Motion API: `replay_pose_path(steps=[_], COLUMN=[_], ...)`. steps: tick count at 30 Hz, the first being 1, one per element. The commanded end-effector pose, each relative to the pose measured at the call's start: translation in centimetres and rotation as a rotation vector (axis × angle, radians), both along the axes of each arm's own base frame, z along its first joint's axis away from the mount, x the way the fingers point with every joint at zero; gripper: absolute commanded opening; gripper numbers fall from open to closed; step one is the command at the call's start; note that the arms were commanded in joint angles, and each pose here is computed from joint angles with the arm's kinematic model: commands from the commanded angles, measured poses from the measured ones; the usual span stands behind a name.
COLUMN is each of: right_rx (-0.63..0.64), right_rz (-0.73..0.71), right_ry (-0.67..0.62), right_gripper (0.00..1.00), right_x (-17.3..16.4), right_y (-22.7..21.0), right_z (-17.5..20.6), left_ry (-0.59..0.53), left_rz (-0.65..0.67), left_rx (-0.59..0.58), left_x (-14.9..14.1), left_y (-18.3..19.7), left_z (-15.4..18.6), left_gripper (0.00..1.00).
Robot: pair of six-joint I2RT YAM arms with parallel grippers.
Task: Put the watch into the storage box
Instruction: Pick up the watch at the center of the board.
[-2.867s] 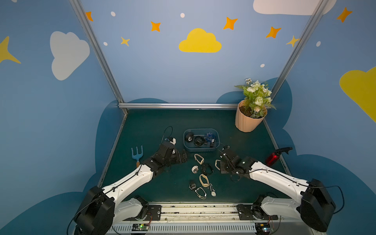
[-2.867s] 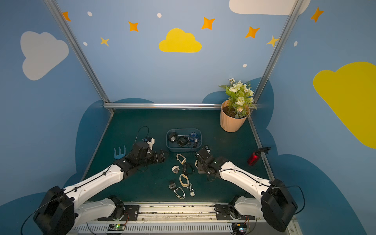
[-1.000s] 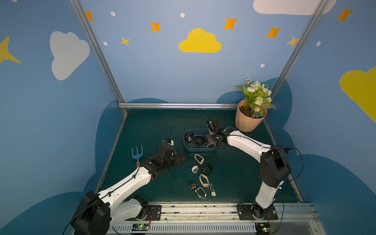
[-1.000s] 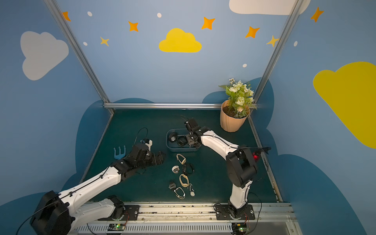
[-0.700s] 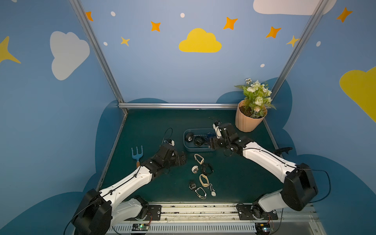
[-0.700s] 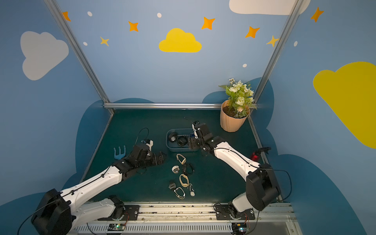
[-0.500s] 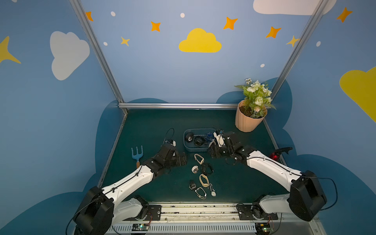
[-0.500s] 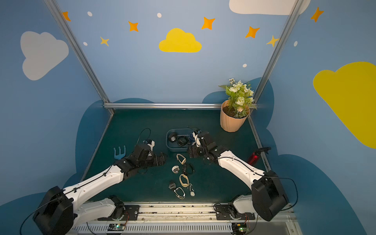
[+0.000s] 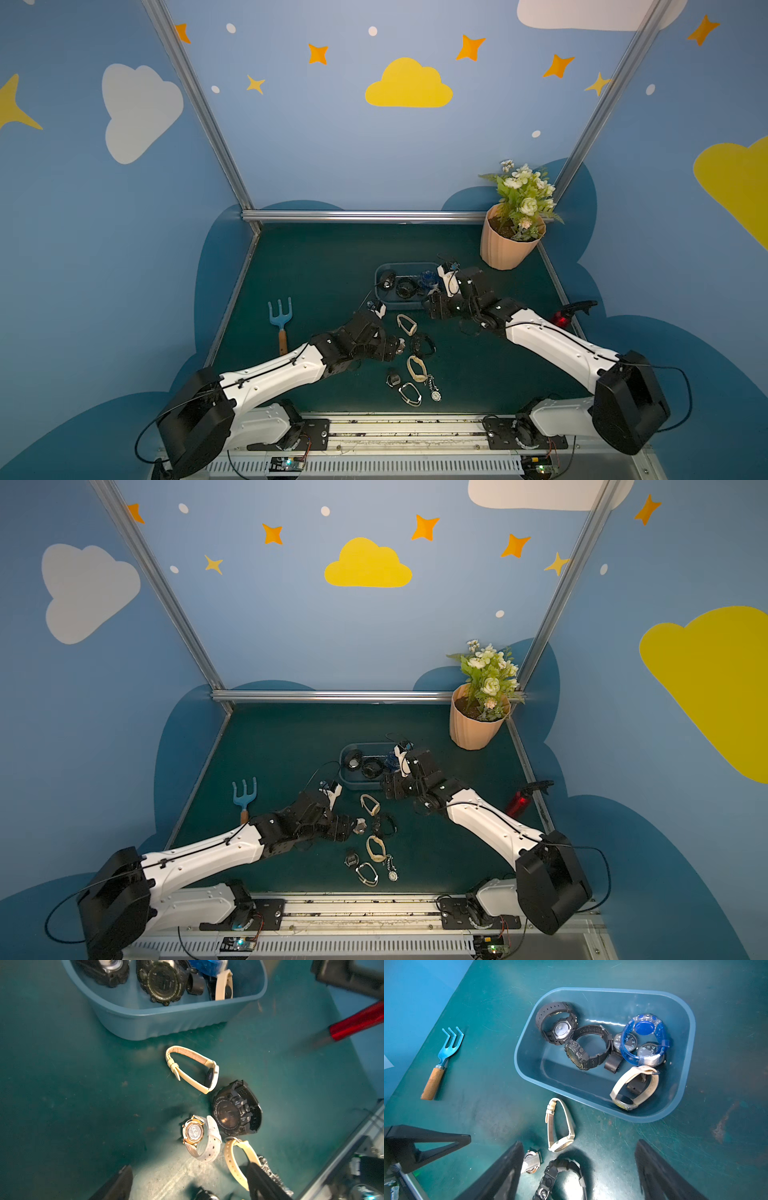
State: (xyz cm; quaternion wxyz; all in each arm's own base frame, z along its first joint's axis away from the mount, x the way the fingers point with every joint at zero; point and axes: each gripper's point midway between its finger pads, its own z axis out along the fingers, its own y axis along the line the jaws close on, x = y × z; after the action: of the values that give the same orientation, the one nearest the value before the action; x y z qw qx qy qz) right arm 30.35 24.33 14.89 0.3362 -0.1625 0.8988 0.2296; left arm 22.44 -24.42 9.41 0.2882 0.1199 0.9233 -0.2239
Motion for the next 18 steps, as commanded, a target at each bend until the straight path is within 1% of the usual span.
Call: replay_pose_path(steps=[1, 6, 9, 14, 18], right_rx=[0.032, 0.023, 0.015, 0.017, 0.009], right_rz=[-0.002, -0.008, -0.019, -0.025, -0.031], right_ry=[-0.013, -0.015, -0.008, -0.018, -0.016], right_gripper=[0.85, 0.85, 0.85, 0.85, 0.85], right_x=[0.5, 0.3, 0.1, -0.1, 0.0], right_y=[0.6, 0.3, 0.0, -0.3, -0.5], right_z=[1.3, 0.9, 0.8, 0.9, 0.9], left_ry=[-0.013, -0.017, 0.008, 0.026, 0.040], left_rz=[0.009, -0.039, -0.061, -0.086, -0.081], left_rx=[0.087, 0.099, 0.112, 0.080, 0.105], left_x=[0.3, 0.3, 0.3, 0.3, 0.7], left_y=[0.7, -0.7, -1.4, -2.7, -3.0], left_z=[-1.1, -1.6, -2.3, -2.6, -3.1], left_gripper=[0.81, 0.75, 0.72, 0.67, 0.58])
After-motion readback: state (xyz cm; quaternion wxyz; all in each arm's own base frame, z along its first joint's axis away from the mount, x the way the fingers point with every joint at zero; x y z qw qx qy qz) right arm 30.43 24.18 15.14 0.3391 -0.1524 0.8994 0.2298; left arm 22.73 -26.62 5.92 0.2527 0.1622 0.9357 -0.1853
